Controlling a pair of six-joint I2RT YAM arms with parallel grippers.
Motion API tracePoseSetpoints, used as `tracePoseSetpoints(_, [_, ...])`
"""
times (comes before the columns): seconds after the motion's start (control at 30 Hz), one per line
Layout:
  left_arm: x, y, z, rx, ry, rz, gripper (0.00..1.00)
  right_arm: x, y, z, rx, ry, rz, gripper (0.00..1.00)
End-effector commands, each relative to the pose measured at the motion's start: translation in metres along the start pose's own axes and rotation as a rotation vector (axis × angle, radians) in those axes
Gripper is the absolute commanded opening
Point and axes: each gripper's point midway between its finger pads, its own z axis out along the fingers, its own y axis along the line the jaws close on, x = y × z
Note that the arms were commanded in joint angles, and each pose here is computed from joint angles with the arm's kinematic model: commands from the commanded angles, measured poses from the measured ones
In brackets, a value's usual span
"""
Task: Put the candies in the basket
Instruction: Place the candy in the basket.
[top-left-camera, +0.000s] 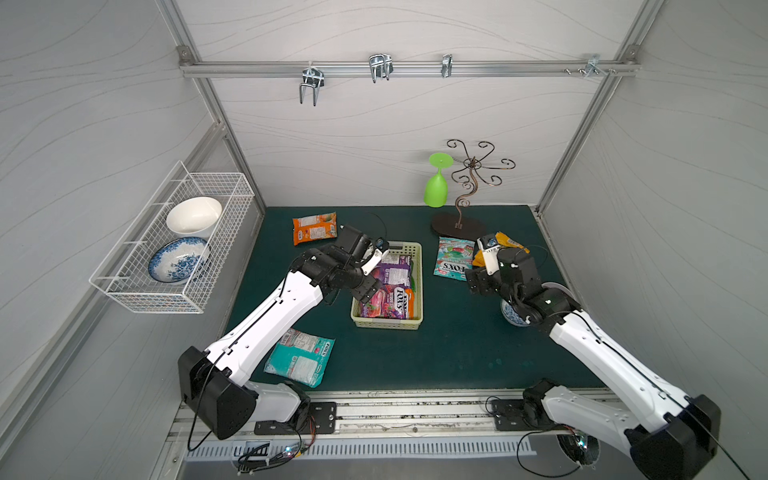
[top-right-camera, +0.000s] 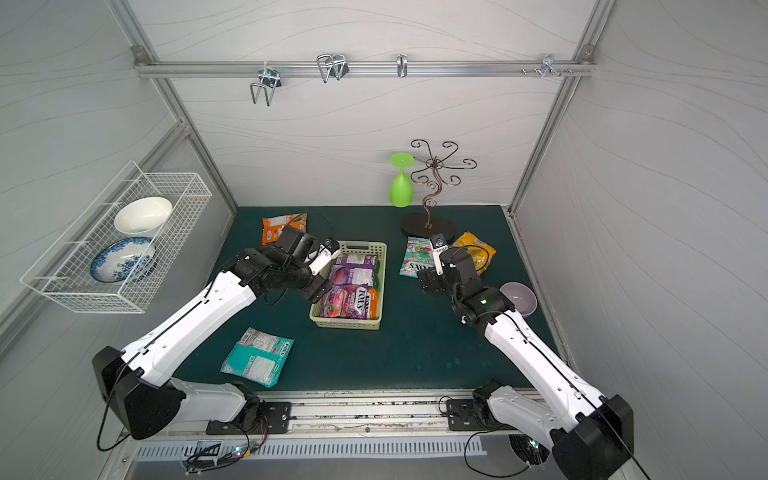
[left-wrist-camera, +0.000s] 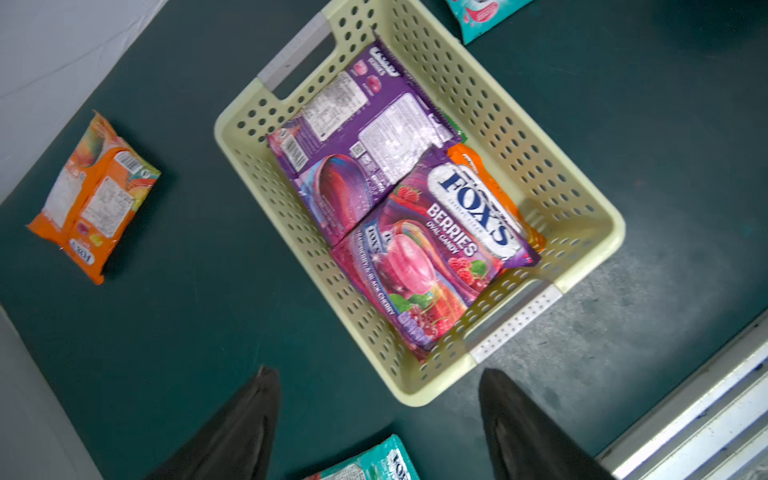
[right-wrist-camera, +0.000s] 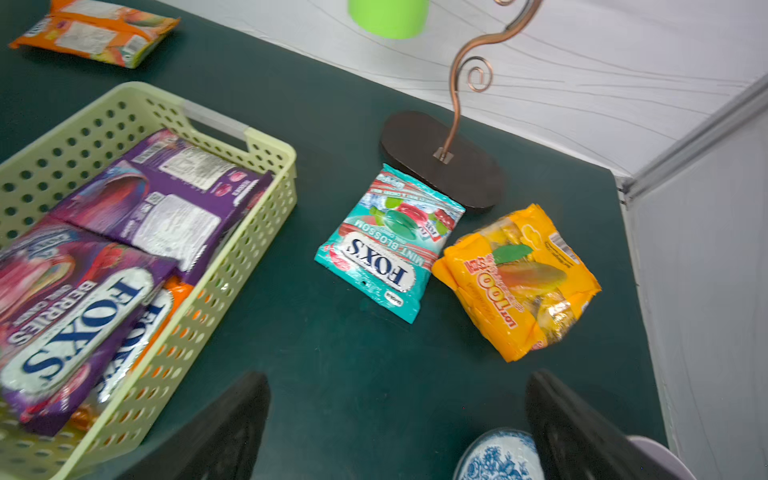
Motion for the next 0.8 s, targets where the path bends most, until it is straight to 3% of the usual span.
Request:
tracePoseSetpoints(0.0, [0.001, 0.013, -0.013, 0.011, -0.043, -0.11, 0.82, -0.007, 0.023, -0.001, -0.098, -0.005, -0.058, 0.98])
tracePoseSetpoints(0.07, [0.006, 0.021, -0.016, 0.002, -0.058, -0.155, 0.9, -0.008, 0.037, -0.001, -0.161, -0.003, -0.067, 0.97])
tracePoseSetpoints(0.17, [0.014, 0.028, -0.018, 0.031, -0.073, -0.222, 0.93, -0.011, 0.059, -0.001, -0.267, 0.016, -0.076, 0.95])
tracePoseSetpoints(0.5, [0.033, 0.054, -0.028, 0.071, -0.144, -0.42, 0.98, -0.012, 0.137, 0.02, -0.53, 0.16, -0.138, 0.88])
tracePoseSetpoints(0.77, [0.047, 0.069, -0.033, 0.041, -0.179, -0.474, 0.98, -0.007, 0.196, 0.046, -0.667, 0.248, -0.209, 0.8])
